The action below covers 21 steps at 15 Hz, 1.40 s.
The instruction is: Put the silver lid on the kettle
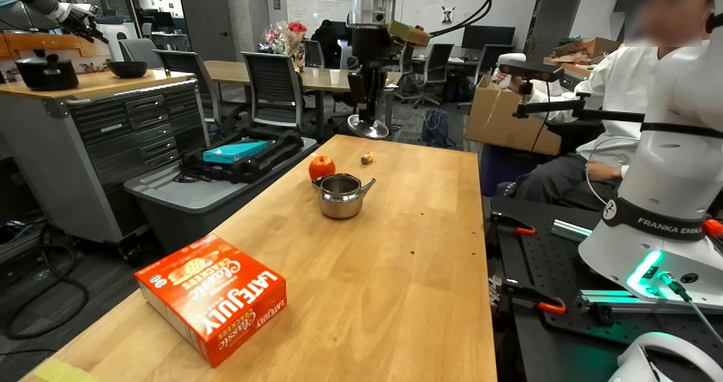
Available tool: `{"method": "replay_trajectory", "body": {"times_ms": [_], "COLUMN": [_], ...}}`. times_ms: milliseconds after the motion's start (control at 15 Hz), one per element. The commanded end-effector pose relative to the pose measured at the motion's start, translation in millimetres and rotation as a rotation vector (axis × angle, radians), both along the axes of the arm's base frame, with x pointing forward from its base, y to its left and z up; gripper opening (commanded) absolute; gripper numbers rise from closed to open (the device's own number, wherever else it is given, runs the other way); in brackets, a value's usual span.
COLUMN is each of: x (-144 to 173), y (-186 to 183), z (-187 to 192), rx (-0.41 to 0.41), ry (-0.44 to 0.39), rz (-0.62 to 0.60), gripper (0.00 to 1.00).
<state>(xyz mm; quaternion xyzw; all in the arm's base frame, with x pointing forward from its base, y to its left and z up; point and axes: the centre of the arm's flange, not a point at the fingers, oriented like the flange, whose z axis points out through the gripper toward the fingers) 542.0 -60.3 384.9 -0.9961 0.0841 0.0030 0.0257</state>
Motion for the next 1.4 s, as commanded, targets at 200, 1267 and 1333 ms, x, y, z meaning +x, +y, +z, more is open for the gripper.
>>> {"method": "replay_trajectory", "body": {"times_ms": [200,1267,1333], "x": [27.9,81.5,83.5], "y": [-22.5,-45.7,-46.6], "z": [21.9,-60.0,-60.5], "rx": [0.06,0.152,0.152], "ry": [-0.001,0.099,0.099], "rz": [-0.01,-0.019,-0.016], "gripper": [0.07,0.07,0.07]}}
